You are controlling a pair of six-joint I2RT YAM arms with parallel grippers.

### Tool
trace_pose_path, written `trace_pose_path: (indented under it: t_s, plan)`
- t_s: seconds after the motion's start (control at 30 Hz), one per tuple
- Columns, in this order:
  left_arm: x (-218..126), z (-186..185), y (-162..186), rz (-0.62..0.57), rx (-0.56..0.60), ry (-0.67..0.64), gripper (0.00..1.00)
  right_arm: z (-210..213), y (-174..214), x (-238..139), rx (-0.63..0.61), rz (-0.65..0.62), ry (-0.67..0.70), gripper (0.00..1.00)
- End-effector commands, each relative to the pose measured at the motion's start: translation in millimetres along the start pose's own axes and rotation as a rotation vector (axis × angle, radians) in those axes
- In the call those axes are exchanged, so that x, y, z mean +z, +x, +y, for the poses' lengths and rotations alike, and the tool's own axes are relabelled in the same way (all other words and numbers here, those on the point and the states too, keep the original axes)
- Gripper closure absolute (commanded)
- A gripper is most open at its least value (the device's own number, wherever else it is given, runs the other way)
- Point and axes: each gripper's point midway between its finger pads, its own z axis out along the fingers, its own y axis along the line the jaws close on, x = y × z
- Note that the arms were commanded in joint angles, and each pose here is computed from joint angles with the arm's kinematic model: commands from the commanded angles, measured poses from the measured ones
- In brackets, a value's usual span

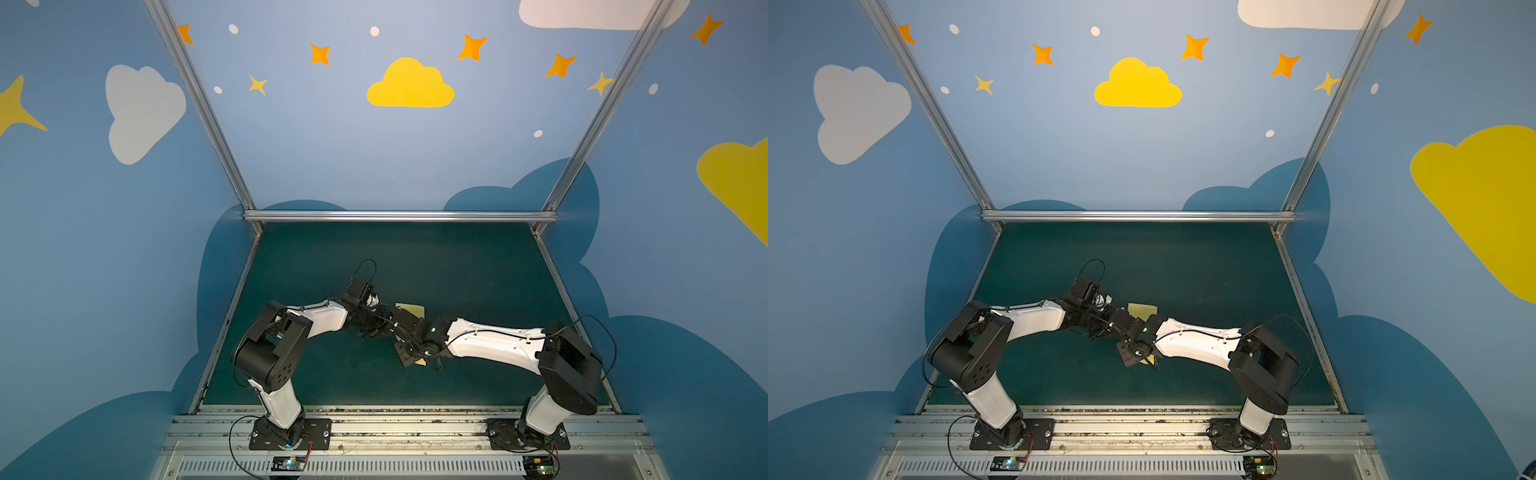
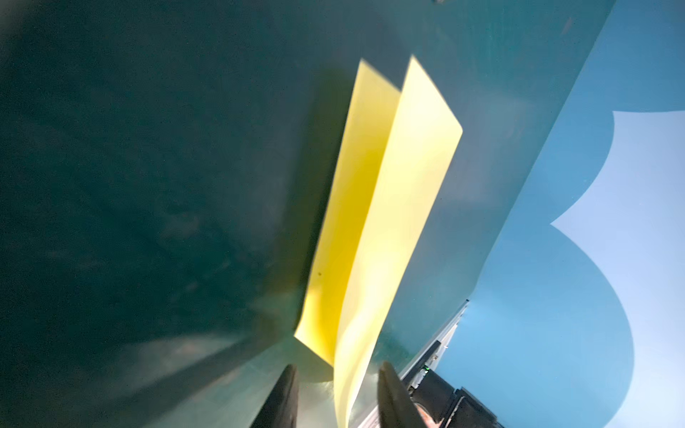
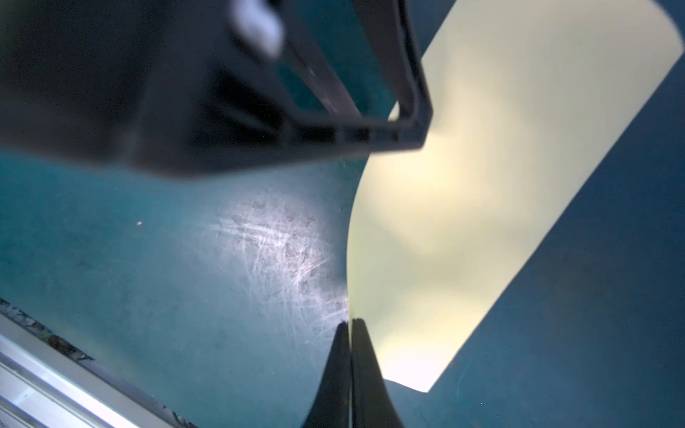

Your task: Fold a paper plane with a square sheet of paper (fold left side to right side)

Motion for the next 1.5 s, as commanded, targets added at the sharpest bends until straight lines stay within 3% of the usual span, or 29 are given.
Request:
trace_pose_path:
  t_s: [0.0,0.13,0.4,0.8,1.47]
  plan:
    - [-15,-5,-9,-0.04,0.017,-0.009,0.54,3,2,-2,0.005,-0.002,-0.039,1.0]
    - [-18,-11,-20,-0.039,0.03,-0.011,0.56,4,4,-2,0.007,0.001,-0.053,1.0]
    - [0,-34,-43,0.017,0.074,0.028,0.79,5,5,-1,0.009,0.0,-0.073,1.0]
    - [46,-24,-52,0.117,0.081,-0.027,0.84,3,1,1,0.033,-0.008,-0.097,1.0]
    - [58,8,-46,0.137,0.05,-0.095,0.87,-46,-12,14,0.13,-0.005,-0.086,1.0]
